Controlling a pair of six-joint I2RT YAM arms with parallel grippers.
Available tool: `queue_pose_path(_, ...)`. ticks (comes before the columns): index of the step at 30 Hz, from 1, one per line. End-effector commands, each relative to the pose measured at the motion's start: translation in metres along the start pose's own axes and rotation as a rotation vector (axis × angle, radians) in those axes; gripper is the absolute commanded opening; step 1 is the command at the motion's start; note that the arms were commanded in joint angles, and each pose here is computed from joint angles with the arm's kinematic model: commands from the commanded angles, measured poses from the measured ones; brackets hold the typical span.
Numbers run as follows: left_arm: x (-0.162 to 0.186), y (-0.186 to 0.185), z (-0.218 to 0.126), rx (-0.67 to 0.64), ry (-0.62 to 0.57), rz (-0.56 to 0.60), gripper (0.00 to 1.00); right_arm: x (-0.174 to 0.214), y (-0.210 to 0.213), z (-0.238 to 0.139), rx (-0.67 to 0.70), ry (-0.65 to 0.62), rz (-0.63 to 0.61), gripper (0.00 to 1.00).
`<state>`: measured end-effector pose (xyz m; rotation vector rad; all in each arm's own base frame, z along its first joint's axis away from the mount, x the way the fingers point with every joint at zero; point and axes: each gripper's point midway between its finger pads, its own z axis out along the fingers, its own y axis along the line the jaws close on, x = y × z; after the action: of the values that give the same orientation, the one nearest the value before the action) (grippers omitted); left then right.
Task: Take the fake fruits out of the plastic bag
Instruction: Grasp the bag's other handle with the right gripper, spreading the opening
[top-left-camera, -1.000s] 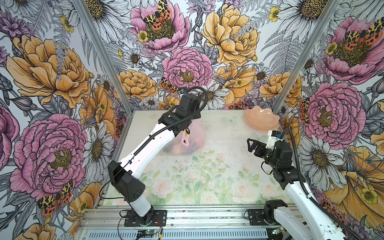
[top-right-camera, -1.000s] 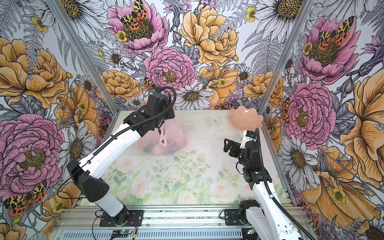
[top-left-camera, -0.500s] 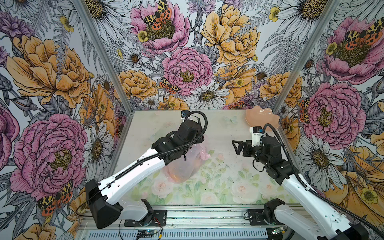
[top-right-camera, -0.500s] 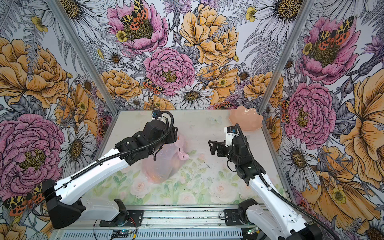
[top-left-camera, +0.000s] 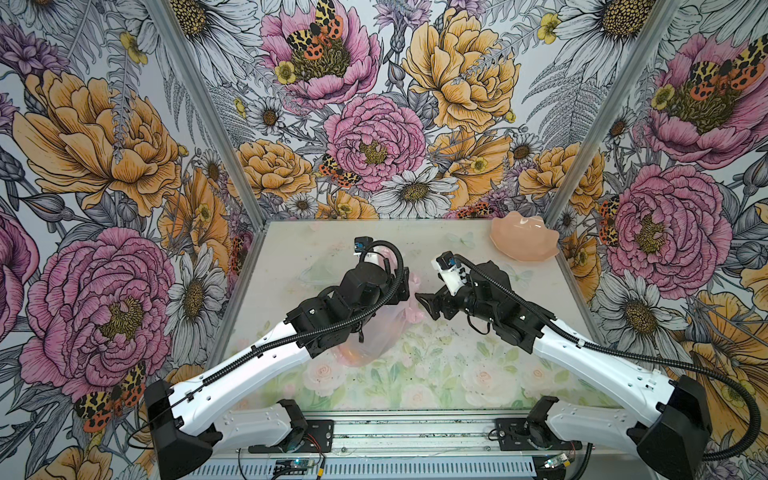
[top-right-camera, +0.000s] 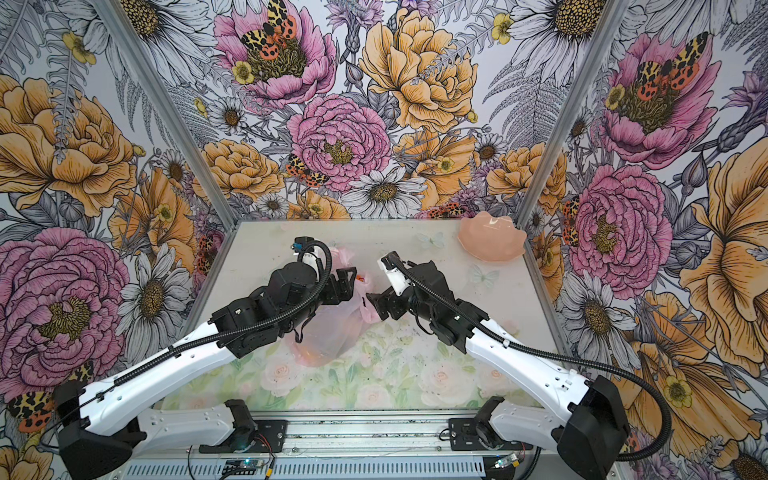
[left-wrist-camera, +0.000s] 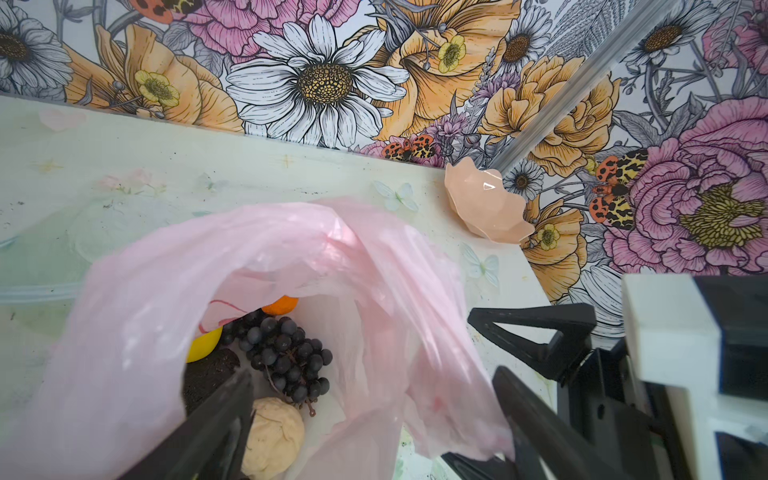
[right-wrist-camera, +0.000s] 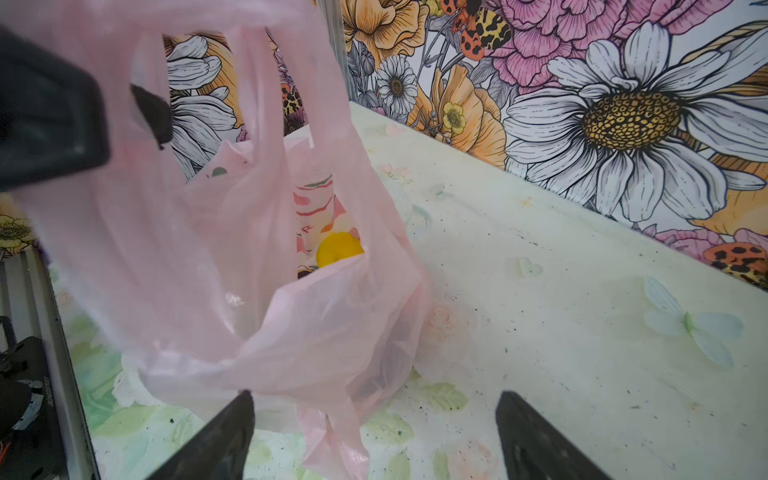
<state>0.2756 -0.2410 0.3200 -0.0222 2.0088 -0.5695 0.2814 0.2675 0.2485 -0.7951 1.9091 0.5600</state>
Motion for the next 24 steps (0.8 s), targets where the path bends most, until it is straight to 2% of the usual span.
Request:
queue_pose_path(1,-0.005,0.001,-0.007,0.017,-0.038,-0.024,0.91,-0.033,0.011,0.000,-0.045,-0.085,-0.055,0.89)
queue_pose_path(8,-0.001,0.004,-0.009,0.020,-0.032,-0.034,0.95,-0.039,0.021,0.009,-0.085,-0.089,-0.068,0.84)
queue_pose_path(12,-0.001,0.006,-0.011,0.017,-0.035,-0.038,0.98,-0.038,0.045,0.004,-0.193,-0.100,-0.121,0.86)
queue_pose_path(15,-0.001,0.007,-0.012,0.015,-0.038,-0.041,0.99,-0.037,0.043,0.003,-0.176,-0.102,-0.123,0.87)
queue_pose_path(17,-0.001,0.007,-0.012,0.018,-0.036,-0.040,0.99,-0.036,0.033,0.007,-0.118,-0.099,-0.109,0.87)
queue_pose_path(19,-0.001,0.006,-0.012,0.020,-0.034,-0.039,0.99,-0.039,0.020,0.012,-0.047,-0.095,-0.090,0.83)
queue_pose_path(24,0.000,0.007,-0.011,0.008,-0.027,-0.034,0.99,-0.049,0.005,0.018,0.037,-0.126,-0.061,0.63)
